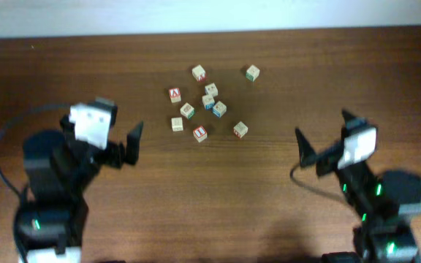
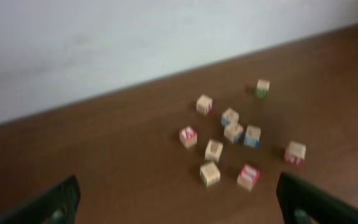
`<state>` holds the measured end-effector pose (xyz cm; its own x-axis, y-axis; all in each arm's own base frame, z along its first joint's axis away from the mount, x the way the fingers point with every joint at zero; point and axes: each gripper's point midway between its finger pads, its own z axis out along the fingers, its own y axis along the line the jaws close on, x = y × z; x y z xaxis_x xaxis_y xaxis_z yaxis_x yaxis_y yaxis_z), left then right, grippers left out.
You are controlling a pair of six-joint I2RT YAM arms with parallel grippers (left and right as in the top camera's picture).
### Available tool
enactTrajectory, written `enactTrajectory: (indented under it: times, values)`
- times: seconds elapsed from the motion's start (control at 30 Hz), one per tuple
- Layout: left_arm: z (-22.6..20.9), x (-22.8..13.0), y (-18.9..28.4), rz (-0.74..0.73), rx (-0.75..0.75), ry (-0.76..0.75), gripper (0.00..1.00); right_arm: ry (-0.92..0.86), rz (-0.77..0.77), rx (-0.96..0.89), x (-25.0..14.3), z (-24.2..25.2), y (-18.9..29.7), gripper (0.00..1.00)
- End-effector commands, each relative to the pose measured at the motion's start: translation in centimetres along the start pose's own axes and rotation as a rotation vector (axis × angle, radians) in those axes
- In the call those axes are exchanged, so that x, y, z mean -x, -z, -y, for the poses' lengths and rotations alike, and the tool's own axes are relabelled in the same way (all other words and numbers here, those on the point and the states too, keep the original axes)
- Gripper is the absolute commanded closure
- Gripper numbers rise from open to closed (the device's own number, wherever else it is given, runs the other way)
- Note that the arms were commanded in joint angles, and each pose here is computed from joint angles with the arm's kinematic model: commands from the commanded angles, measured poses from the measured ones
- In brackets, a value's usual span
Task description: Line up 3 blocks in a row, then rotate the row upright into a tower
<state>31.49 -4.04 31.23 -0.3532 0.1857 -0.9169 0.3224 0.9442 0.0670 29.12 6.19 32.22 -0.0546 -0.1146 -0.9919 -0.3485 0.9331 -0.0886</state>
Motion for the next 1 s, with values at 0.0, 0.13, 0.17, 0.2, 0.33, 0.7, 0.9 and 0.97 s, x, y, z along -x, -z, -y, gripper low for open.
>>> enactTrajectory:
  times: [0.0,0.13,0.17,0.2,0.33,0.7,0.9,0.97]
  values:
    - [-0.8,2.8,-1.0,-0.033,-0.015,0.002,0.01,-0.038,-0.076,0.094,1.8,0.0,-3.4,0.02]
    - [-1.6,3.1,-3.4,-0.142,-0.04,0.039,0.01,-0.154,-0.3,0.267,0.4,-0.8,-9.3,0.02]
    - [-1.7,2.8,-4.0,-0.16,-0.044,0.045,0.01,-0.177,-0.354,0.29,-0.3,-1.1,-10.5,0.02]
    - [-1.8,2.5,-4.5,-0.172,-0.047,0.049,0.01,-0.194,-0.401,0.308,-0.9,-1.5,-11.5,0.02]
    - [-2.1,0.9,-6.3,-0.231,-0.054,0.068,0.01,-0.221,-0.643,0.368,-6.5,-4.5,-15.8,0.02]
    - [-1.5,-0.2,-6.6,-0.274,-0.085,0.143,0.01,-0.089,-1.055,0.357,-22.7,-9.1,-18.3,0.12]
    - [-4.0,-1.3,-6.9,-0.32,0.076,0.251,0.01,0.158,-1.138,0.193,-25.8,-9.6,-18.4,0.24]
    - [-4.0,-1.9,-7.2,-0.34,0.074,0.256,0.01,0.158,-1.152,0.195,-26.6,-9.7,-18.5,0.28]
